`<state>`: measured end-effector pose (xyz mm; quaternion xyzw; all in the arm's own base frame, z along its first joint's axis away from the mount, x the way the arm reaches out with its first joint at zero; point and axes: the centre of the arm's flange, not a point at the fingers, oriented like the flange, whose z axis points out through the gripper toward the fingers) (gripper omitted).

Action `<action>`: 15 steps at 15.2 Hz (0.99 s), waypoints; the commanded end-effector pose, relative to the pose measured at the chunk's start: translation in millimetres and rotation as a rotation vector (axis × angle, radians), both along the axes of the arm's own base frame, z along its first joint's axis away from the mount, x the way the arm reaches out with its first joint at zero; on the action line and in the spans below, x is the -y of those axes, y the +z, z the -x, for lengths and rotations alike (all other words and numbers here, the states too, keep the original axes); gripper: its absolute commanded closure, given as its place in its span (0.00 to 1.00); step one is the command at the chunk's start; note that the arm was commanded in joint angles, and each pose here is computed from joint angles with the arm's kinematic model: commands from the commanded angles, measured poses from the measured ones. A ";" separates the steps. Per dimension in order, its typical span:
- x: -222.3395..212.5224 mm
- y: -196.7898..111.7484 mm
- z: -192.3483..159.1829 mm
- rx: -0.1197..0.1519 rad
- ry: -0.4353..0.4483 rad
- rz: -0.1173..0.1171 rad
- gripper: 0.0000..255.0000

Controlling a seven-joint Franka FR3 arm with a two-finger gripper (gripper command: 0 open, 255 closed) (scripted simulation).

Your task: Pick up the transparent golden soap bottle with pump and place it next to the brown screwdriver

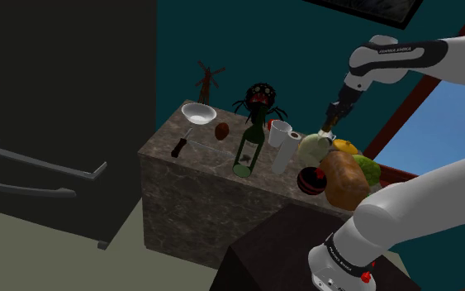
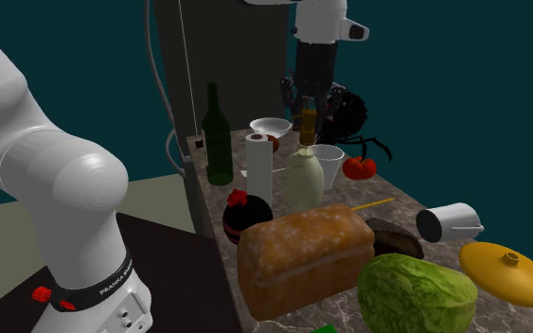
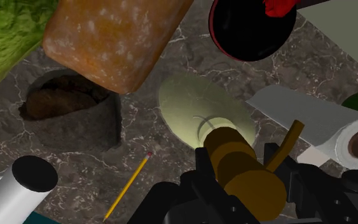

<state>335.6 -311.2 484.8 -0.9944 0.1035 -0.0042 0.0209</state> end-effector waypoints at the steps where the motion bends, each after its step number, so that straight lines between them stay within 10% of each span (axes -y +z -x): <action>1: 0.2 10.8 -0.7 0.000 0.000 0.000 1.00; 15: 0.2 84.7 -0.7 0.000 0.000 0.000 1.00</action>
